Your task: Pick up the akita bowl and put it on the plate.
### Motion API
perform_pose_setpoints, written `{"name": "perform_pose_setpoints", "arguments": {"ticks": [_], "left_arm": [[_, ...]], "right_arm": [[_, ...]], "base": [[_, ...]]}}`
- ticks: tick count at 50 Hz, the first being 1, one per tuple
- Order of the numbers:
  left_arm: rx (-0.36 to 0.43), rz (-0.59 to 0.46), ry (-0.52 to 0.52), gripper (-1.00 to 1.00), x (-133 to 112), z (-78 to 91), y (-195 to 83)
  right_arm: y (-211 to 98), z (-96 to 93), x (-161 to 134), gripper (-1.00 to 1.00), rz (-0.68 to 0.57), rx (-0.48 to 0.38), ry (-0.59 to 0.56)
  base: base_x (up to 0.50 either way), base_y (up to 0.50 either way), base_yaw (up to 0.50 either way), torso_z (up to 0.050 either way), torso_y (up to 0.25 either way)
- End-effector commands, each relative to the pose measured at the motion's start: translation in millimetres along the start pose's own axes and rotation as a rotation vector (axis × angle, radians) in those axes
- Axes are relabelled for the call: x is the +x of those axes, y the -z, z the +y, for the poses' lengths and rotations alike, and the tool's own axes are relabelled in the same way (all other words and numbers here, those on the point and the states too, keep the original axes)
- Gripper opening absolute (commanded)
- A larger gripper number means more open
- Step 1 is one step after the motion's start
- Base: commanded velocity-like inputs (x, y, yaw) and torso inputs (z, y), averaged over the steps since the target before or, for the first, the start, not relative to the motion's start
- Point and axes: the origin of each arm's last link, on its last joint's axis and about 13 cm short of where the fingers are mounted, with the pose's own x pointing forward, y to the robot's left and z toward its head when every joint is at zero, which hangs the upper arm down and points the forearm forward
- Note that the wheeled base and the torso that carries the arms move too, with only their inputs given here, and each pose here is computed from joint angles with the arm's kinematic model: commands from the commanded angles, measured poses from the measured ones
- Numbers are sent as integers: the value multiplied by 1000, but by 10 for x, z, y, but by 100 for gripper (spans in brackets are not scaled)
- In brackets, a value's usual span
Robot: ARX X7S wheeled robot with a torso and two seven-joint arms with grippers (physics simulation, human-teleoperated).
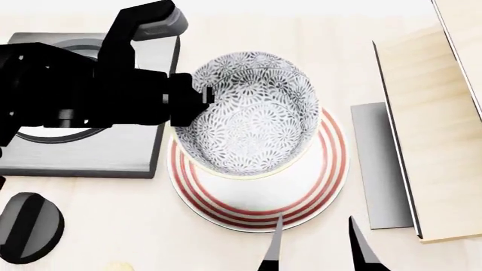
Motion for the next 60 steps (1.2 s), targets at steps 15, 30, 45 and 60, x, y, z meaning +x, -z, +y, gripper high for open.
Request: {"name": "perform_pose_setpoints", "arguments": {"ticks": [15,30,45,60], "left_arm": [[3,-20,67,-100,31,-68,-16],[53,-46,19,-100,57,-53,-22],[-18,-25,112,-100,45,-53,5],[31,-34,38,-100,89,-34,35]], "right_arm": [[-7,15,-20,100,-4,5,-8],[-9,22,-16,100,-2,5,-12],[6,29,-23,100,3,4,-19],[-15,27,-45,100,1,13,-27]], "base": [[0,0,0,3,-99],[-1,0,0,1,-34],[0,0,0,0,-27],[0,0,0,0,0]]}}
